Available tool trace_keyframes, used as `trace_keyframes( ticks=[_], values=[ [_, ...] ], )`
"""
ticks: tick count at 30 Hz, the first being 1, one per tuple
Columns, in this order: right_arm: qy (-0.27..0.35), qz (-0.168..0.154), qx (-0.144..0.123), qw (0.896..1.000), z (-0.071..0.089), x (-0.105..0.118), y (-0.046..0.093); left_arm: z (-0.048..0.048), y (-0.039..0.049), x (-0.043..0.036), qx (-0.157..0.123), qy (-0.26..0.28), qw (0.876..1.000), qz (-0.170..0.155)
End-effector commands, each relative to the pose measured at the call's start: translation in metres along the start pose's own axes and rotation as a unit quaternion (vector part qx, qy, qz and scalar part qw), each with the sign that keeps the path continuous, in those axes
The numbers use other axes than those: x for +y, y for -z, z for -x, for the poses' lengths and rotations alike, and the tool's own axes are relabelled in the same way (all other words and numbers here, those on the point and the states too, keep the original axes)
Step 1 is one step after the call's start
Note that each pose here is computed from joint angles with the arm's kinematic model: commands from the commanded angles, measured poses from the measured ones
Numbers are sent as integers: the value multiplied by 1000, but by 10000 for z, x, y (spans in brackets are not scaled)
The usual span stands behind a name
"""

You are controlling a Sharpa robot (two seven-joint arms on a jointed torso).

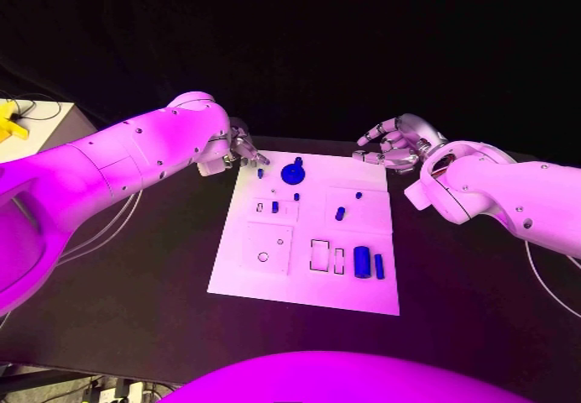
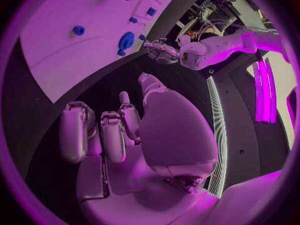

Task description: Assemble the parts on the task board

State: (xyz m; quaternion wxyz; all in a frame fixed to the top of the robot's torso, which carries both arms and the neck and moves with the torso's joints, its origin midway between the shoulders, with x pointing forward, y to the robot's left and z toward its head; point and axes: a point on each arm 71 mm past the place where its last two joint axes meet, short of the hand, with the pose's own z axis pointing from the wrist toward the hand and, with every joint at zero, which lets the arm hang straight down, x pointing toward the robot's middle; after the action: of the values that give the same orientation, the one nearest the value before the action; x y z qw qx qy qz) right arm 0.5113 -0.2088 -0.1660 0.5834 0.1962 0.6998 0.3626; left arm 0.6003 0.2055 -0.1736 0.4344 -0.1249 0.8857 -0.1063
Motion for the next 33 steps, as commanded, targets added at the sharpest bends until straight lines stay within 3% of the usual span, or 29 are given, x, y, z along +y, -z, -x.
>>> trace_keyframes(
  ticks=[1,33],
  values=[
    [1,8,5,1000,-13,16,0,-39,-9,-18,22,-10,1000,-7],
    [1,8,7,1000,-26,26,-6,-93,-62,12,35,-3,999,-9]
  ],
)
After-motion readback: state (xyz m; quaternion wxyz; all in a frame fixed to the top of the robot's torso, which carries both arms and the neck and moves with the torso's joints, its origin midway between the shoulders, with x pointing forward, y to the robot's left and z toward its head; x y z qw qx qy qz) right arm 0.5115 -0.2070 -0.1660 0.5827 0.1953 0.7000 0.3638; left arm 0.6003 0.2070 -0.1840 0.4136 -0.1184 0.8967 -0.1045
